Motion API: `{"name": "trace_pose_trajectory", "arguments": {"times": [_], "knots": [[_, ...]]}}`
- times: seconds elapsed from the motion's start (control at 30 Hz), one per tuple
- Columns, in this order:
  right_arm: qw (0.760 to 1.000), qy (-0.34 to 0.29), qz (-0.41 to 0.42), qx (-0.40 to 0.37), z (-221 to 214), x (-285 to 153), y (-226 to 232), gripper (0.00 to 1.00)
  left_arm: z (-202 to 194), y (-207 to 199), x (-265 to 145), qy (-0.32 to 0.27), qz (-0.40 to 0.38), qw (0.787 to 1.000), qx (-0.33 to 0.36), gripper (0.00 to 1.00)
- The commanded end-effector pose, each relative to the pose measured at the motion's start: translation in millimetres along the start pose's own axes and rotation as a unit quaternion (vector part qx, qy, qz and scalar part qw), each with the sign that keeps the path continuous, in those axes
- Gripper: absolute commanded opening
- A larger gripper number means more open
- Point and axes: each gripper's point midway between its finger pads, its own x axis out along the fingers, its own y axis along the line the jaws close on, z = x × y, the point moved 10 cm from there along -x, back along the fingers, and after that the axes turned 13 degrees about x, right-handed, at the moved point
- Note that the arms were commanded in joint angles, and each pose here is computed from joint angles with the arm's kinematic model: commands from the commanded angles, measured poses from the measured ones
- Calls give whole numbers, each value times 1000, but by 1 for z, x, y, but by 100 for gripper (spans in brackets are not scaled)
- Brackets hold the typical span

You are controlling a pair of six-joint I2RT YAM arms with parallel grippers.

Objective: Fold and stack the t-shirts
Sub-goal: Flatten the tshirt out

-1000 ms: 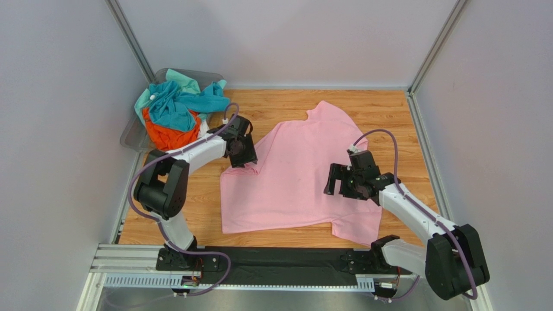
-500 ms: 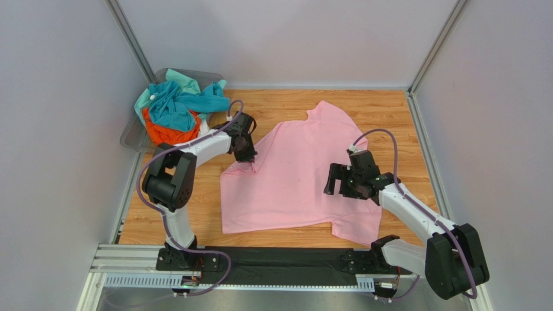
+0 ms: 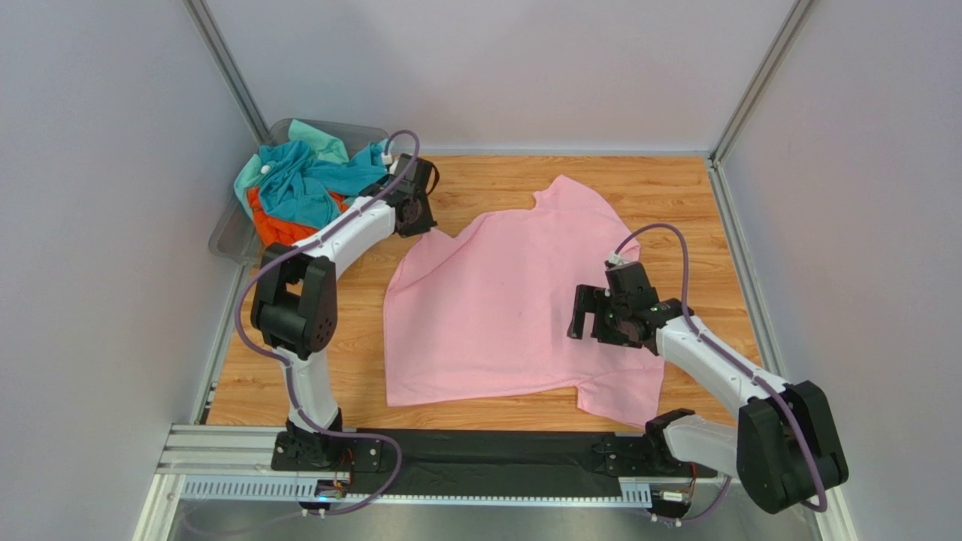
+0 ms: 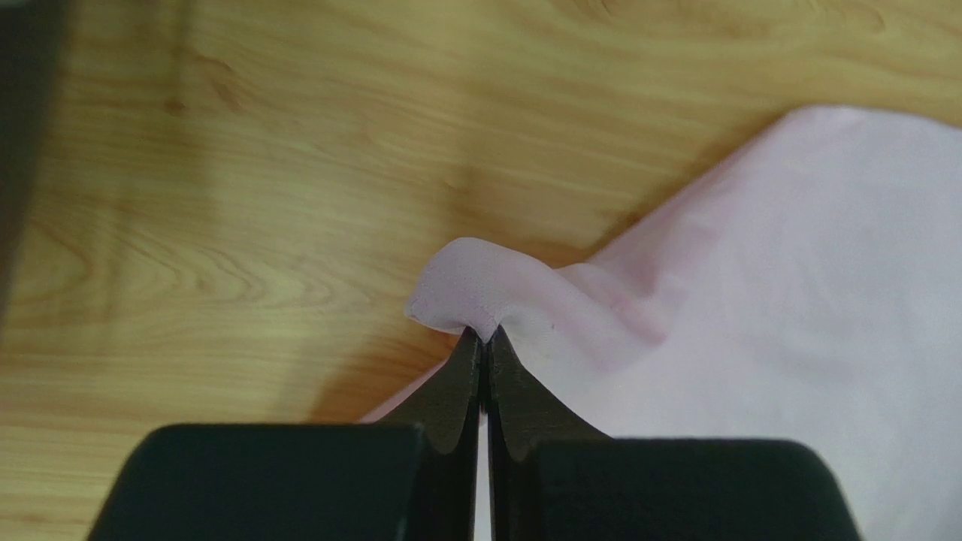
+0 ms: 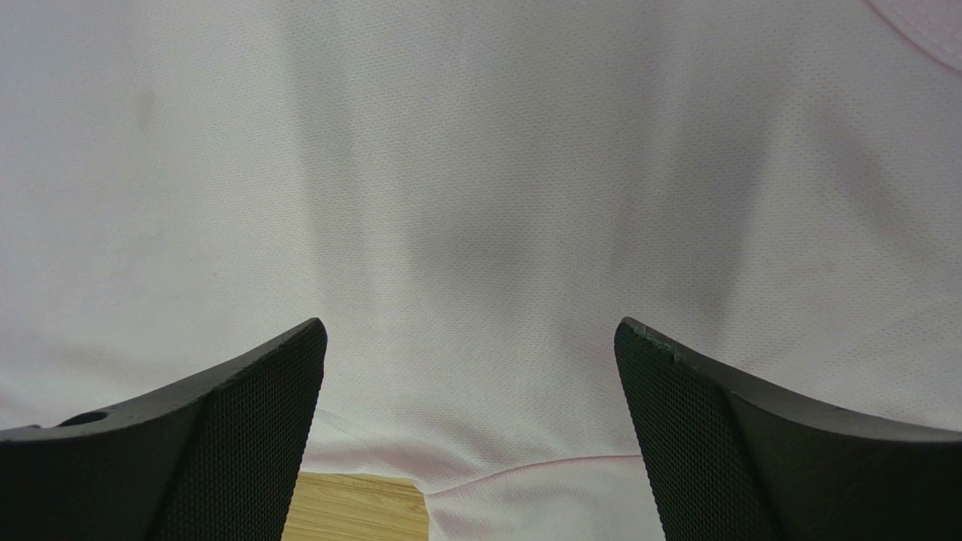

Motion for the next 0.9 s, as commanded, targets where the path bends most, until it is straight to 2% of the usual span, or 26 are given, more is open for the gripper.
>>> {"name": "trace_pose_trajectory", "arguments": {"times": [0.0, 0.13, 0.27, 0.3, 0.37, 0.4, 0.47, 0.5, 0.6, 0.67, 0.8, 0.87], "knots": [[1000, -25, -2, -3, 11, -2, 4, 100, 23, 20, 9, -30, 55, 998, 23, 0], [999, -32, -19, -4, 13, 1, 2, 100, 39, 28, 23, -52, 77, 994, 50, 0], [999, -34, -31, -5, 15, 3, 0, 100, 52, 42, 38, -58, 138, 987, 53, 0], [999, -33, -33, -3, 15, 3, 0, 100, 53, 44, 40, -56, 148, 986, 56, 5], [999, -32, -40, -4, 15, 3, -1, 100, 55, 48, 42, -57, 167, 983, 59, 8], [999, -32, -42, -4, 16, 3, -2, 100, 53, 49, 44, -53, 173, 982, 61, 19], [998, -34, -46, -4, 17, 3, -2, 100, 53, 48, 43, -53, 171, 982, 61, 25], [998, -36, -46, -3, 18, 3, -2, 100, 54, 47, 42, -53, 165, 983, 60, 42], [998, -36, -41, -4, 19, 2, 0, 100, 57, 41, 38, -54, 125, 989, 57, 66], [999, -37, -38, -4, 20, 0, 1, 100, 60, 34, 29, -59, 91, 993, 54, 73], [998, -51, -29, -2, 23, -7, 4, 100, 61, 22, 9, -70, 51, 995, 56, 97], [998, -62, -27, 2, 28, -11, 8, 100, 55, 13, -5, -70, 18, 995, 63, 100]]}}
